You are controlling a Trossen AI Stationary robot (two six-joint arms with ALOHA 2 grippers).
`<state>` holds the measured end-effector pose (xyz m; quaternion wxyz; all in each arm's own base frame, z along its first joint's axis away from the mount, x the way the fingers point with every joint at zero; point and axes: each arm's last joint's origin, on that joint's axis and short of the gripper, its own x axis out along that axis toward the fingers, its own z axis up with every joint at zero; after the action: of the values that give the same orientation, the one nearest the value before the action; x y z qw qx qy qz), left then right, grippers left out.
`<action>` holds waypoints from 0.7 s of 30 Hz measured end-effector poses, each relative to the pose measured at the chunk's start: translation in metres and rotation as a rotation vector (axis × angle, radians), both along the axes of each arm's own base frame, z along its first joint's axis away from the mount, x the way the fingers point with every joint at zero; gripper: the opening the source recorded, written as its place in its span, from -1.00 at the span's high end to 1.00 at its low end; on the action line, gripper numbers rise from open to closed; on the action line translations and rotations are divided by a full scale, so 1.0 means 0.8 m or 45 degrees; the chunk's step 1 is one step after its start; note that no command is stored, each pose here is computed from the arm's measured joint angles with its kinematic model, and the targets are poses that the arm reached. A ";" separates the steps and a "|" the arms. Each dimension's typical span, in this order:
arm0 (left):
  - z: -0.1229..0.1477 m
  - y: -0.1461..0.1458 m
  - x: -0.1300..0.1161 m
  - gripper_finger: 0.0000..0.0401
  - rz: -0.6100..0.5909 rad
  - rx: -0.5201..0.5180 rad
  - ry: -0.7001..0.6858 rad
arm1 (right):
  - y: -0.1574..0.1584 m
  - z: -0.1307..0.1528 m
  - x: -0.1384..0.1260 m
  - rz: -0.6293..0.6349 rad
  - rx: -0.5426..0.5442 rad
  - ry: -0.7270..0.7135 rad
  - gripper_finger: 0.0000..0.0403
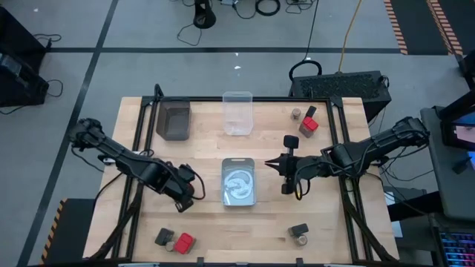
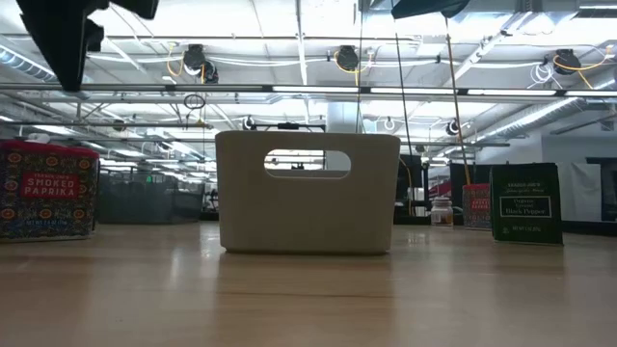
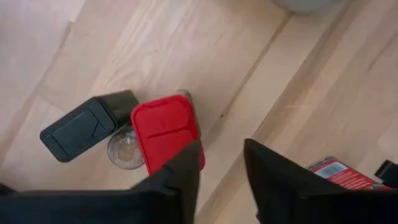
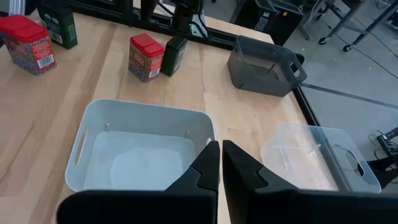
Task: Sort spices by type
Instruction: Put the red seasoning can into the black transparent bin
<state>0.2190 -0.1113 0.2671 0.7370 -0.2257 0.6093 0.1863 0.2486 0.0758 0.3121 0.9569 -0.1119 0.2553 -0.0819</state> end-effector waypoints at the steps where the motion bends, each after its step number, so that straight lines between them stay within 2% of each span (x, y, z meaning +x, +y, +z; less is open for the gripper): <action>1: -0.001 0.001 0.001 0.22 0.007 -0.011 0.018 | 0.000 0.000 0.000 -0.001 0.003 -0.001 1.00; 6: -0.004 0.014 0.003 -0.10 0.055 -0.054 0.109 | 0.000 0.000 0.000 -0.012 0.021 -0.003 1.00; 10: -0.004 0.023 0.001 -0.25 0.080 -0.003 0.142 | 0.000 -0.001 0.000 -0.015 0.026 0.002 1.00; 15: -0.008 0.025 -0.001 -0.36 0.083 0.041 0.174 | 0.000 -0.003 -0.001 -0.030 0.043 0.015 1.00; 21: -0.014 0.022 0.003 -0.37 0.052 0.022 0.207 | 0.000 -0.004 -0.001 -0.032 0.044 0.022 1.00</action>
<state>0.2215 -0.0938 0.2563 0.6832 -0.2157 0.6606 0.2242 0.2479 0.0756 0.3093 0.9554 -0.0928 0.2661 -0.0883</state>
